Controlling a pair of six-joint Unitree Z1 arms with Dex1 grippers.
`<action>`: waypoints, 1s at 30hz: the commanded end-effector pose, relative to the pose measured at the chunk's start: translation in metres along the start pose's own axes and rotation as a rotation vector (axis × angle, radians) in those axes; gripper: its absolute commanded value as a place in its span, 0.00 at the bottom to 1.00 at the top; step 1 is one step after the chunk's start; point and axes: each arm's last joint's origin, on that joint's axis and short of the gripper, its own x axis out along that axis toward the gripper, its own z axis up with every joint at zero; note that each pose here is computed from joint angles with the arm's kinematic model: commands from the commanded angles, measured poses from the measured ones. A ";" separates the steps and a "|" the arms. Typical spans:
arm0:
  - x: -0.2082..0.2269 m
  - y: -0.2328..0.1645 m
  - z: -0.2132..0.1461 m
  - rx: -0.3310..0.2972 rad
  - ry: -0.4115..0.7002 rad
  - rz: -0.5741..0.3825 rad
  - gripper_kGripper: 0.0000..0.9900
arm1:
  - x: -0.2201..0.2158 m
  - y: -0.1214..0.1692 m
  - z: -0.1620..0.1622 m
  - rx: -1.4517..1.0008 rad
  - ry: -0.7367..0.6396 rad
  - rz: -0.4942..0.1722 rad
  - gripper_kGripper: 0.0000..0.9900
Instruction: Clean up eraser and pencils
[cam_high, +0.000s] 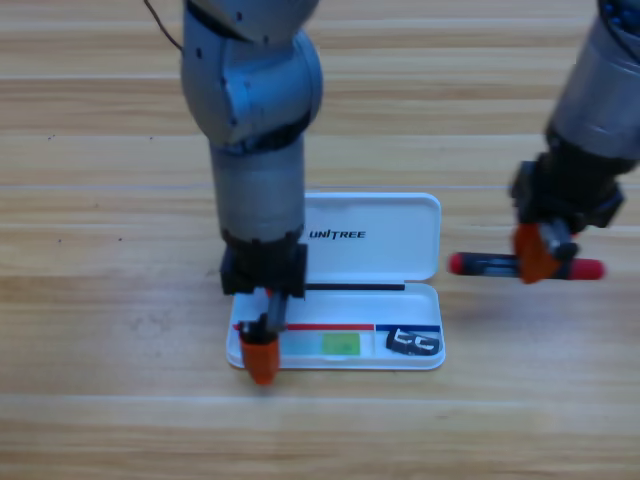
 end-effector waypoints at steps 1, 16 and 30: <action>-0.092 -0.030 -0.044 -0.013 -0.123 0.127 1.00 | 0.026 0.010 0.061 -0.086 0.000 0.044 0.00; -0.128 -0.033 -0.177 -0.183 -0.203 0.172 1.00 | 0.116 -0.024 0.129 -0.098 0.077 0.040 0.00; -0.115 -0.038 -0.181 -0.192 -0.198 0.130 1.00 | 0.125 -0.029 0.132 -0.083 0.085 0.030 0.05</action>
